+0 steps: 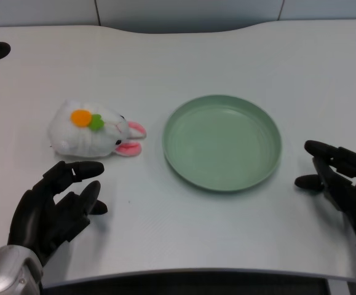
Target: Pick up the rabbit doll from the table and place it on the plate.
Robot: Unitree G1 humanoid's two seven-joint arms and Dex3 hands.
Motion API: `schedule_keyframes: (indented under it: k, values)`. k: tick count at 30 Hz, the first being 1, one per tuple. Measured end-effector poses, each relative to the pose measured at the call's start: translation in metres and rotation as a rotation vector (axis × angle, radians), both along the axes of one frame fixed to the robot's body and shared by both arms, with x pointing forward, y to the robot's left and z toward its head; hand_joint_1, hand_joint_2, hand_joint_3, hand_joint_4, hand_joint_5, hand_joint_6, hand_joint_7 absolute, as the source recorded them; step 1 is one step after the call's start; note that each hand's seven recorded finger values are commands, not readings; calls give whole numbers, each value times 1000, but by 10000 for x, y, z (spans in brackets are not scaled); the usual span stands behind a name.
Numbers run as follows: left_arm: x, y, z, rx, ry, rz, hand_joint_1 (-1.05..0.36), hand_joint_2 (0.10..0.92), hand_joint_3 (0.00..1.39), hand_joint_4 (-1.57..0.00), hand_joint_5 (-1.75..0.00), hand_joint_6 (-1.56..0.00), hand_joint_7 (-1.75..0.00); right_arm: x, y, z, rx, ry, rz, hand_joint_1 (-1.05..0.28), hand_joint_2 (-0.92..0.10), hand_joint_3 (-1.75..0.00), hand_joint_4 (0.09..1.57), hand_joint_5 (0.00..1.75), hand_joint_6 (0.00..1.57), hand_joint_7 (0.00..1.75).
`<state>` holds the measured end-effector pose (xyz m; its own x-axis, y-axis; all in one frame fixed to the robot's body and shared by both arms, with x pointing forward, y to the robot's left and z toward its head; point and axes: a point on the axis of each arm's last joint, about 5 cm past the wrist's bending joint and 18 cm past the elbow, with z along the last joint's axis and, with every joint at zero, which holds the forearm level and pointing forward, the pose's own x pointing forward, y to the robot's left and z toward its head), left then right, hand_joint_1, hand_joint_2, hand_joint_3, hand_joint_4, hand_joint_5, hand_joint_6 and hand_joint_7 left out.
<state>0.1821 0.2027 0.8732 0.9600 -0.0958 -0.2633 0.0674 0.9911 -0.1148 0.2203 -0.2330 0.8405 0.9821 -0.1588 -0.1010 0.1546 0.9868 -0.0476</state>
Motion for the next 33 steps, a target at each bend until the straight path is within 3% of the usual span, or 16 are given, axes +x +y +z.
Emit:
schedule_keyframes:
  k: [3, 9, 22, 26, 33]
  values:
    - [-2, 10, 2, 4, 0, -4, -456, 921, 479, -316, -1746, -331, -1027, 5, 11, 6, -3, -4, 0, -396, -921, -177, 873, 835, 1018, 1]
    - [-8, 20, -2, -7, 5, -5, -458, 921, 459, -318, -1744, -337, -1019, 17, 29, 33, 2, -25, 2, -405, -921, -170, 884, 842, 1027, 5]
    - [-8, 13, -8, -4, 29, 2, -453, 921, 478, -328, -1737, -346, -1002, 13, 24, 30, 2, -23, 0, -424, -921, -156, 888, 848, 1032, 7]
    - [-7, 15, -5, -2, 28, 6, -452, 921, 472, -324, -1740, -351, -999, 10, 25, 22, 2, -18, 0, -430, -921, -153, 893, 855, 1035, 9]
    - [-7, 5, 73, 109, -218, -21, -438, 921, 434, -263, -1689, -340, -971, 8, 30, 13, 0, -12, -1, -430, -921, -156, 873, 843, 1038, 10]
